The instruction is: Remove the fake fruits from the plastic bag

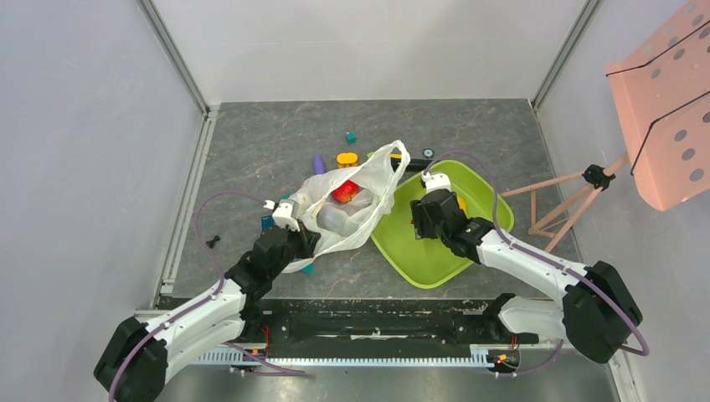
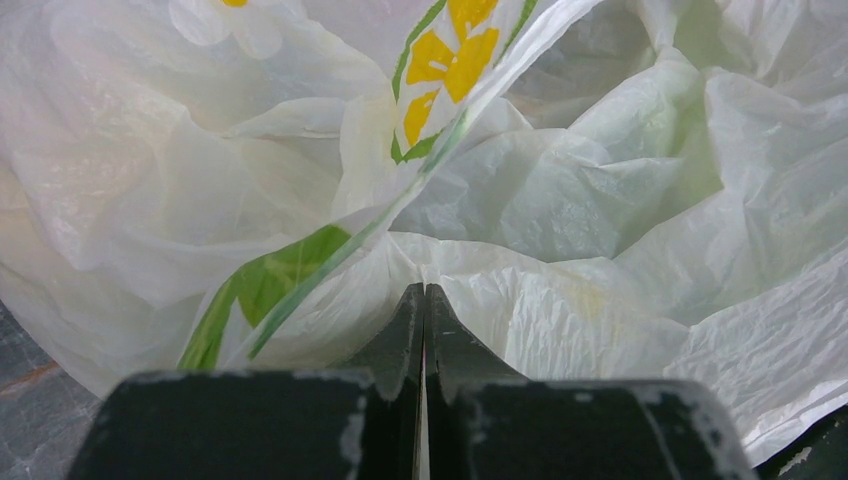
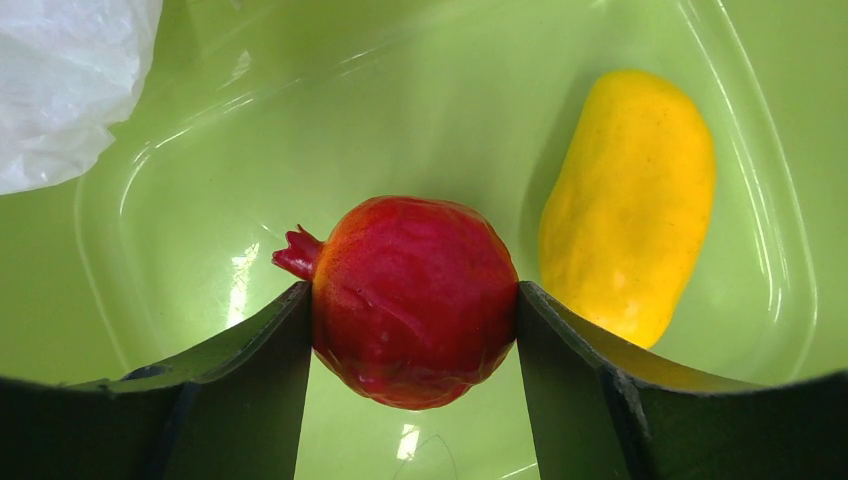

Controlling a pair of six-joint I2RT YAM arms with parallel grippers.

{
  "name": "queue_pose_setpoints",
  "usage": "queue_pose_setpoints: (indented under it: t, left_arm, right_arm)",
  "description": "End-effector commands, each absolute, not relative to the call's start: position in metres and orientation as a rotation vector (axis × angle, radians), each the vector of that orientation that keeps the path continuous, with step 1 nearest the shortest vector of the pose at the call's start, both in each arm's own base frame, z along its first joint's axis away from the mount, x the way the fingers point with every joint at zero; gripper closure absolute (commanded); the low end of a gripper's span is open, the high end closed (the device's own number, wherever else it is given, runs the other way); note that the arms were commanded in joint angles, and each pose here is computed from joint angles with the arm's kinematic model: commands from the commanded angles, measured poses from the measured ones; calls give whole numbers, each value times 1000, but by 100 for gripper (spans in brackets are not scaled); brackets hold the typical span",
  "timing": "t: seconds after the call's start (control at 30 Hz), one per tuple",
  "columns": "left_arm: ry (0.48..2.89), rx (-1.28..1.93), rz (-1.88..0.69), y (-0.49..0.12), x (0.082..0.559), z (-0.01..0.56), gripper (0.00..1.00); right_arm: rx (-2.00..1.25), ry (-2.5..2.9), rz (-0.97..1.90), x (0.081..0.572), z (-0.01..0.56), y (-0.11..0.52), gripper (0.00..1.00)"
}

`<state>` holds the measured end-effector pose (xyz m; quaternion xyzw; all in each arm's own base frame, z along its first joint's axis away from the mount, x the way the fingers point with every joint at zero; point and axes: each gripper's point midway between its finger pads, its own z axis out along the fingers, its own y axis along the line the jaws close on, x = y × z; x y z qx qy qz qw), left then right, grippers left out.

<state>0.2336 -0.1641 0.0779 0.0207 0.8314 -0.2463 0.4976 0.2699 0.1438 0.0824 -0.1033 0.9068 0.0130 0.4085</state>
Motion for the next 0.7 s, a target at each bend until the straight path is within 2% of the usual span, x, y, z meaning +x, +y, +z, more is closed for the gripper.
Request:
queue_pose_setpoints:
  t: [0.0,0.1,0.4,0.67]
  left_arm:
    - [1944,72,-597,-167,243,97,98]
    - [1949,73,-596,-167,244,95,98]
    - [1966,80,-595,-169,244,92,98]
    - [1969,77,-592,-169,245,91,98]
  right_arm:
    - [-275,2278,45,276,79,148,40]
    - [-279,2294,34,275,74,146,37]
    - [-279,2256,22,278,94,143,19]
    - [-267,2198,65,279,128,145,15]
